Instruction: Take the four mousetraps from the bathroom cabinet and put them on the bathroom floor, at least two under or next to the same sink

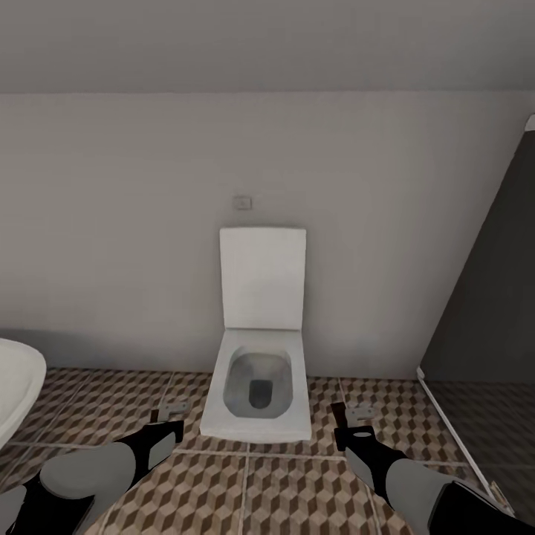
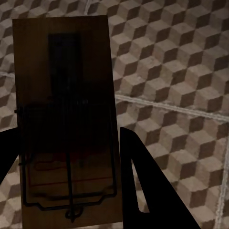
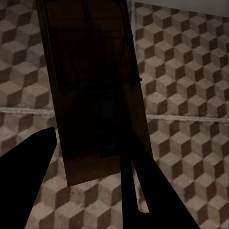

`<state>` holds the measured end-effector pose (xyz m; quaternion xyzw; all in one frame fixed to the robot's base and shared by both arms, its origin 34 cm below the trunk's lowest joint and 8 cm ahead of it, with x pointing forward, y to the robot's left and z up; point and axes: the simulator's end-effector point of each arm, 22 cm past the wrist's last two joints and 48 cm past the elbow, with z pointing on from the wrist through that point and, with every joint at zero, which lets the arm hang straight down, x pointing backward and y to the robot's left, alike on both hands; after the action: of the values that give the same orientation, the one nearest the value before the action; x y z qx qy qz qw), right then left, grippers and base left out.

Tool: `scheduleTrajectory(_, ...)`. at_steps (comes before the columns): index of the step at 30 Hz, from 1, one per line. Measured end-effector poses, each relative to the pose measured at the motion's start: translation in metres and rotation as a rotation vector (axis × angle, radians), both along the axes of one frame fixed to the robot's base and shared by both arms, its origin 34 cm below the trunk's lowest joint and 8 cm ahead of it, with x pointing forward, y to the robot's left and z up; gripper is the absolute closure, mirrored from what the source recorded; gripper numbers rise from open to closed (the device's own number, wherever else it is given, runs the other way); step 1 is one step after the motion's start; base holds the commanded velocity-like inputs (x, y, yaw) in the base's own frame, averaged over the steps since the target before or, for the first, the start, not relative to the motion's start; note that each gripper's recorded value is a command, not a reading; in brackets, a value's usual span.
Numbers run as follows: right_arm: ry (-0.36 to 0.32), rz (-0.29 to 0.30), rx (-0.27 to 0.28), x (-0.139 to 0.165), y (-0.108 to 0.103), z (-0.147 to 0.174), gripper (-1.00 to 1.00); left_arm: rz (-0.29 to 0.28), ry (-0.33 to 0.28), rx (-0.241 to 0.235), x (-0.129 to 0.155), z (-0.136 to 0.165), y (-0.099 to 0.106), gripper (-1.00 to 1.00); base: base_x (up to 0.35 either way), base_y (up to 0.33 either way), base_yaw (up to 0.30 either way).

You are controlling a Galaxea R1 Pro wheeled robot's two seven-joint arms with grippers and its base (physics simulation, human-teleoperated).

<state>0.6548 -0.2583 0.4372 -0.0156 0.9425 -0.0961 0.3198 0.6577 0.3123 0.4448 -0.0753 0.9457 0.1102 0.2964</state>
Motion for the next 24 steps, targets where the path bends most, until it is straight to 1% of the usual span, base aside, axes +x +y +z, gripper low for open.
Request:
scheduleTrajectory(9, -0.001, 0.0, 0.0, -0.004, 0.0, -0.019, 1.0, 0.011, 0.001, 0.009, -0.005, -0.019, 0.01, 1.0, 0.0, 0.0, 0.0)
scheduleTrajectory(18, -0.001, 0.0, 0.0, -0.008, 0.0, -0.038, 1.0, 0.011, 0.001, 0.008, -0.009, -0.038, 0.01, 1.0, 0.0, 0.0, 0.0)
scheduleTrajectory(24, -0.026, -0.001, 0.001, -0.006, -0.001, -0.048, 1.0, 0.011, 0.002, 0.008, -0.012, -0.051, 0.01, 1.0, 0.0, 0.0, 0.0)
